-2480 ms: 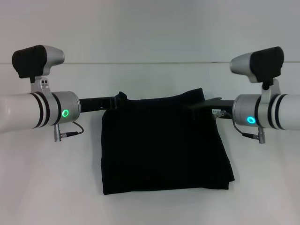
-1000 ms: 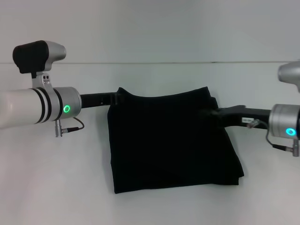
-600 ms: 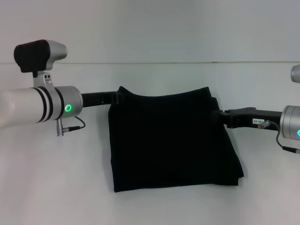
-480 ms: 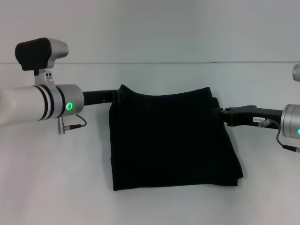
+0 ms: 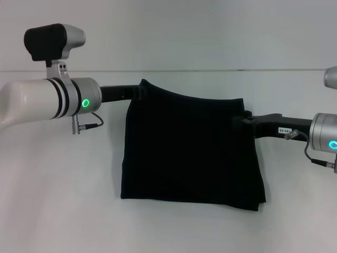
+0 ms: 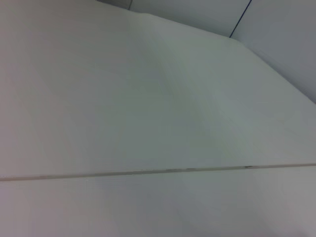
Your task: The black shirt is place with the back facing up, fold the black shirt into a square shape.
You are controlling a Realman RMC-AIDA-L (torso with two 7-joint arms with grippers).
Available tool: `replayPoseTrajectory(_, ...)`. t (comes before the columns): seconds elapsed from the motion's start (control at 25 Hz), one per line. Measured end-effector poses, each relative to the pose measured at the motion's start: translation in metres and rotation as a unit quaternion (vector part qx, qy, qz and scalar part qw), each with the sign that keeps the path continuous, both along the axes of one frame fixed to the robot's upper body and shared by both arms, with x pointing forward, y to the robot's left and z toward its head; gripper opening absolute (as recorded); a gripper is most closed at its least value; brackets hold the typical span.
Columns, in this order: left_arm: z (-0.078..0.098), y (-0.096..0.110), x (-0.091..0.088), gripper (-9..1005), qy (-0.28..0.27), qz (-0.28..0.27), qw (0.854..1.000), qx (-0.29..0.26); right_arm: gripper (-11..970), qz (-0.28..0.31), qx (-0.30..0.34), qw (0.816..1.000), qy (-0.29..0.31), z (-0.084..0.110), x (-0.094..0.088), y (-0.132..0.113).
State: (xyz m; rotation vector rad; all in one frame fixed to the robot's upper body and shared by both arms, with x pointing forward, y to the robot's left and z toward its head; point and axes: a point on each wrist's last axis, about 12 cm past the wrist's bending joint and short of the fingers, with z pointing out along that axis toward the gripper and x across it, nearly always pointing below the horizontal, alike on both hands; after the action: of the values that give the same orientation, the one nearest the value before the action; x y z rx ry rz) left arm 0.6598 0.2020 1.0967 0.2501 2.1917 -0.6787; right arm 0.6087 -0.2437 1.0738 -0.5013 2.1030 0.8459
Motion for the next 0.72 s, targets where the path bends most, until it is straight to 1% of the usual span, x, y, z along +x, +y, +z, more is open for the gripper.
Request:
replayPoseTrajectory(0.48, -0.004, -0.001, 0.0, 54, -0.016, -0.007, 0.999, 0.03, 3, -0.004, 0.001, 1.0, -0.009, 0.003, 0.003, 0.001)
replayPoseTrajectory(0.52, -0.004, 0.0, 0.0, 54, -0.017, -0.006, 0.999, 0.033, 28, -0.003, 0.0, 1.0, -0.012, 0.003, 0.004, 0.001)
replayPoseTrajectory(0.64, -0.002, 0.007, 0.001, 156, -0.023, -0.002, 0.999, 0.041, 104, -0.009, 0.003, 1.0, -0.023, 0.007, 0.007, -0.002)
replayPoseTrajectory(0.72, 0.001, 0.017, 0.001, 225, -0.029, 0.002, 0.999, 0.046, 155, -0.019, 0.009, 0.999, -0.033, 0.012, 0.009, -0.006)
